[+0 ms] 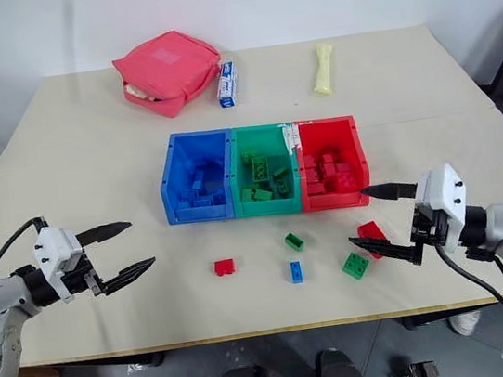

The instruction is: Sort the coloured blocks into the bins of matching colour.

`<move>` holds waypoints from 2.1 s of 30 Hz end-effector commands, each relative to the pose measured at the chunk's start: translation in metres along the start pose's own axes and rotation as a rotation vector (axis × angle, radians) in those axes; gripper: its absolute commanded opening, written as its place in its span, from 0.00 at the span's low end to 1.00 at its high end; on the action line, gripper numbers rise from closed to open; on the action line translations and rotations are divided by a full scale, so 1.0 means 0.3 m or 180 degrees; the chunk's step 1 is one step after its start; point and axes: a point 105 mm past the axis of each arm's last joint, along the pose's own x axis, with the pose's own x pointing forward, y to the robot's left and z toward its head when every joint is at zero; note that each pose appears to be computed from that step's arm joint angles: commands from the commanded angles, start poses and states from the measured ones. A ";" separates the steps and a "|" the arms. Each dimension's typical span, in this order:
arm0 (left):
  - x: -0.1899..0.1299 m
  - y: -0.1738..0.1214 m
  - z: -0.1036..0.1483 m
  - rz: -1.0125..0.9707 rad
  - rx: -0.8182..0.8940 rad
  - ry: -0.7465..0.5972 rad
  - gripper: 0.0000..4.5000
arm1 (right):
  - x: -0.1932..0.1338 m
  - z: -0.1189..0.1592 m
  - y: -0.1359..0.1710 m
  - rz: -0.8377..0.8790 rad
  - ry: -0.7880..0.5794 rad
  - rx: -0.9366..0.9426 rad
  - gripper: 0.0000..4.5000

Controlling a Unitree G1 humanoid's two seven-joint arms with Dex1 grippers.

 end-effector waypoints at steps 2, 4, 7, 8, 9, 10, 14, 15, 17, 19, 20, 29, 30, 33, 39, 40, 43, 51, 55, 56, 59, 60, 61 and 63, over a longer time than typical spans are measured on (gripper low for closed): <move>0.029 -0.043 0.037 -0.0180 0.0063 -0.0073 1.00 | -0.014 0.017 -0.020 -0.0247 -0.0053 -0.0147 1.00; 0.060 -0.069 0.065 -0.0285 0.0014 -0.0240 1.00 | -0.036 0.019 -0.039 -0.0487 -0.0067 -0.0122 1.00; 0.111 -0.111 0.108 -0.0446 0.0000 -0.0412 1.00 | -0.101 0.027 -0.057 -0.0930 -0.0078 -0.0115 1.00; 0.133 -0.134 0.129 -0.0526 0.0018 -0.0487 1.00 | -0.126 0.009 -0.033 -0.0933 0.0025 -0.0078 1.00; 0.156 -0.155 0.150 -0.0590 0.0035 -0.0569 1.00 | -0.149 -0.010 -0.009 -0.0912 0.0148 -0.0068 1.00; 0.180 -0.179 0.168 -0.0656 0.0036 -0.0641 1.00 | -0.173 -0.030 0.012 -0.0902 0.0271 -0.0067 1.00; 0.260 -0.298 0.193 -0.1133 0.0199 -0.0733 1.00 | -0.299 -0.112 0.018 -0.1188 0.0629 -0.0021 1.00; 0.265 -0.316 0.189 -0.1216 0.0290 -0.0701 1.00 | -0.313 -0.127 0.024 -0.1200 0.0679 0.0055 1.00; 0.265 -0.339 0.183 -0.1346 0.0338 -0.0665 1.00 | -0.324 -0.152 0.038 -0.1190 0.0758 0.0202 1.00; 0.263 -0.333 0.184 -0.1328 0.0322 -0.0670 1.00 | -0.308 -0.167 0.066 -0.0987 0.0868 0.0279 1.00; 0.262 -0.326 0.182 -0.1297 0.0326 -0.0660 1.00 | -0.292 -0.174 0.088 -0.0835 0.0921 0.0290 1.00; 0.242 -0.275 0.222 -0.0977 0.0204 -0.0834 1.00 | -0.138 -0.250 0.074 -0.0837 0.0987 0.0717 1.00; 0.243 -0.275 0.243 -0.0938 0.0154 -0.0901 1.00 | -0.121 -0.255 0.073 -0.0825 0.0955 0.0766 1.00; 0.239 -0.288 0.259 -0.0949 0.0085 -0.0910 1.00 | -0.075 -0.286 0.068 -0.0849 0.1030 0.0814 1.00; 0.225 -0.300 0.253 -0.1014 0.0038 -0.0840 1.00 | -0.018 -0.304 0.031 -0.1054 0.0940 0.0999 0.91; 0.223 -0.300 0.253 -0.1026 0.0046 -0.0840 1.00 | -0.015 -0.303 0.030 -0.1053 0.0942 0.1002 0.87; 0.218 -0.301 0.245 -0.1105 0.0096 -0.0819 1.00 | -0.016 -0.302 0.016 -0.1105 0.1000 0.0934 0.63; 0.229 -0.284 0.258 -0.0973 -0.0008 -0.1022 1.00 | 0.004 -0.136 -0.024 -0.0956 0.0422 0.0779 0.33; 0.213 -0.257 0.249 -0.0744 -0.0142 -0.1033 1.00 | 0.049 0.047 -0.059 -0.0753 -0.0143 0.0763 0.33; 0.206 -0.237 0.241 -0.0625 -0.0160 -0.1013 1.00 | 0.065 0.084 -0.080 -0.0759 -0.0216 0.0693 0.33; 0.168 -0.151 0.203 -0.0133 -0.0250 -0.0945 1.00 | 0.115 0.141 -0.171 -0.0992 -0.0350 0.0550 0.33; 0.152 -0.129 0.185 -0.0001 -0.0294 -0.0909 1.00 | 0.132 0.146 -0.200 -0.1059 -0.0342 0.0491 0.33; 0.137 -0.117 0.167 0.0073 -0.0325 -0.0861 1.00 | 0.148 0.144 -0.230 -0.1132 -0.0312 0.0454 0.33; 0.110 -0.111 0.140 0.0124 -0.0328 -0.0764 1.00 | 0.171 0.121 -0.303 -0.1365 -0.0195 0.0407 0.33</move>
